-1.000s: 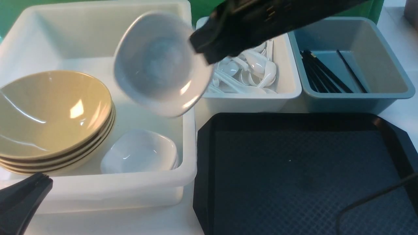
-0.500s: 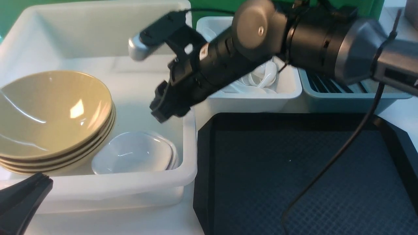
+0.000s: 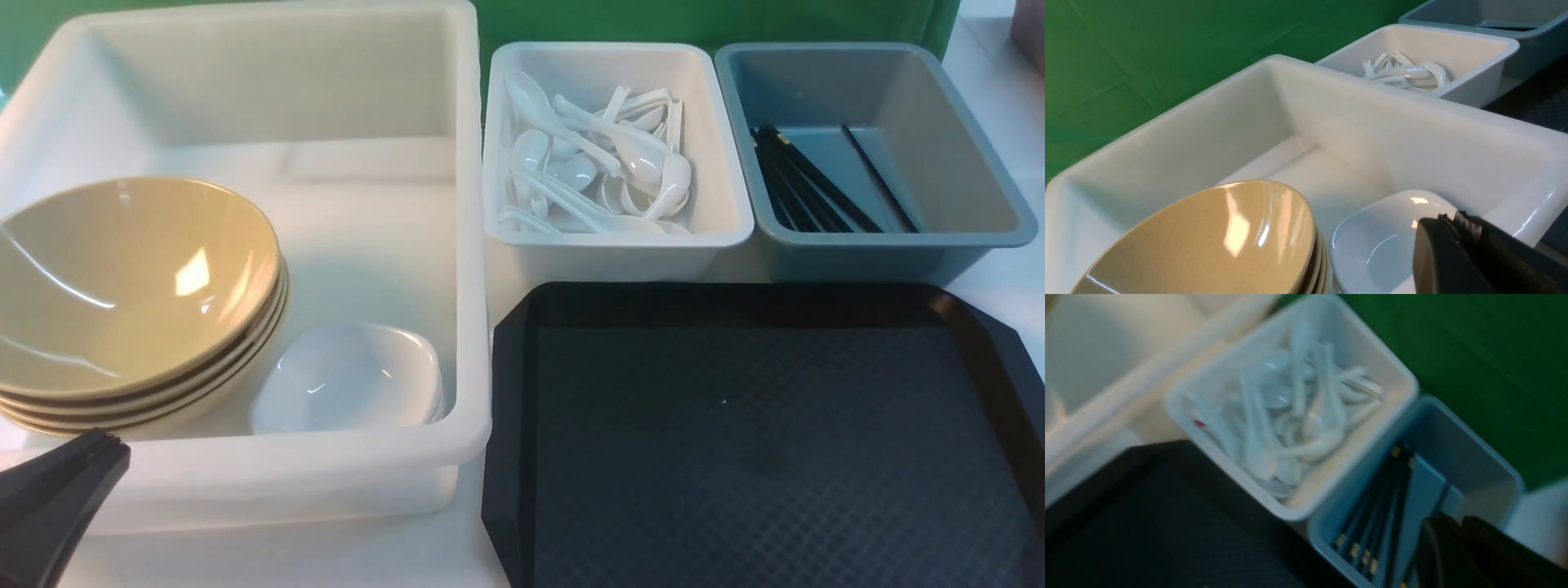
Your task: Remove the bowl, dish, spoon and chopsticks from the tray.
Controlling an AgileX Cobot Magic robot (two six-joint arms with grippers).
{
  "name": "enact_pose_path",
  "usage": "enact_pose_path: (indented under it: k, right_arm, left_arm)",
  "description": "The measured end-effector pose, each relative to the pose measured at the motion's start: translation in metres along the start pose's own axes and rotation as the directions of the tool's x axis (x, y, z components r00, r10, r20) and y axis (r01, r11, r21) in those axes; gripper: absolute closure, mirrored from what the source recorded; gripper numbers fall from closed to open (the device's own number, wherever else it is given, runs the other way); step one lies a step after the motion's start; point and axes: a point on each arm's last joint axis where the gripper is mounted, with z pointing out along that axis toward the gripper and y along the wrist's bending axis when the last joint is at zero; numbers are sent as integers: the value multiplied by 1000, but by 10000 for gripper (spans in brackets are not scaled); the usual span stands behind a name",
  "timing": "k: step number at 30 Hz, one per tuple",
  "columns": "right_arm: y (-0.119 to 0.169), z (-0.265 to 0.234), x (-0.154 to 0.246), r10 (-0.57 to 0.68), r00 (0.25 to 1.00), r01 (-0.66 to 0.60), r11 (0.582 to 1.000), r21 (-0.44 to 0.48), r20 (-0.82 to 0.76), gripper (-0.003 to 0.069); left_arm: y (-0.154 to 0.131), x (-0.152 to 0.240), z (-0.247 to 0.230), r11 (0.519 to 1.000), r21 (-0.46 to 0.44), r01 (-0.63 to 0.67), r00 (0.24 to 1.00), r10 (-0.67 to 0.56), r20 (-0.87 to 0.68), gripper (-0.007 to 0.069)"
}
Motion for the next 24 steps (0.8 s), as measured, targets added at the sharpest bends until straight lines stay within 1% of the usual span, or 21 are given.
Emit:
enact_pose_path:
  k: [1,5,7,9,10,11,13,14,15,17,18,19,21,24]
  right_arm:
    - [-12,-10,21,49,999,-49,998,47,16,624]
    - [-7,-14,58,85,992,-91,994,63,98,627]
    - [11,-8,93,113,976,-122,992,33,188,627]
    - [25,-3,120,137,956,-144,990,6,258,627]
    - [34,4,140,137,952,-142,990,-1,273,627]
    - [39,4,152,123,941,-132,991,6,314,627]
    - [52,13,183,101,938,-111,994,13,331,627]
    - [53,14,186,100,938,-111,994,14,331,627]
    - [62,20,210,95,944,-104,995,11,316,627]
    - [71,26,232,91,956,-95,995,2,280,627]
    - [73,26,237,91,957,-95,995,1,277,626]
    - [80,32,254,90,966,-91,996,-8,242,625]
    - [86,36,269,90,974,-89,996,-18,207,624]
    - [99,51,301,123,988,-118,992,-54,93,624]
  left_arm:
    - [0,0,0,1000,0,0,1000,0,0,634]
    - [0,0,0,1000,0,0,1000,0,0,634]
    - [0,0,0,1000,0,0,1000,0,0,634]
    - [0,0,0,1000,0,0,1000,0,0,634]
    - [0,0,0,1000,0,0,1000,0,0,634]
    - [0,0,0,1000,0,0,1000,0,0,634]
    - [0,0,0,1000,0,0,1000,0,0,634]
    - [0,0,0,1000,0,0,1000,0,0,634]
    - [0,0,0,1000,0,0,1000,0,0,634]
    - [0,0,0,1000,0,0,1000,0,0,634]
    - [0,0,0,1000,0,0,1000,0,0,634]
    - [0,0,0,1000,0,0,1000,0,0,634]
    - [0,0,0,1000,0,0,1000,0,0,634]
    - [0,0,0,1000,0,0,1000,0,0,634]
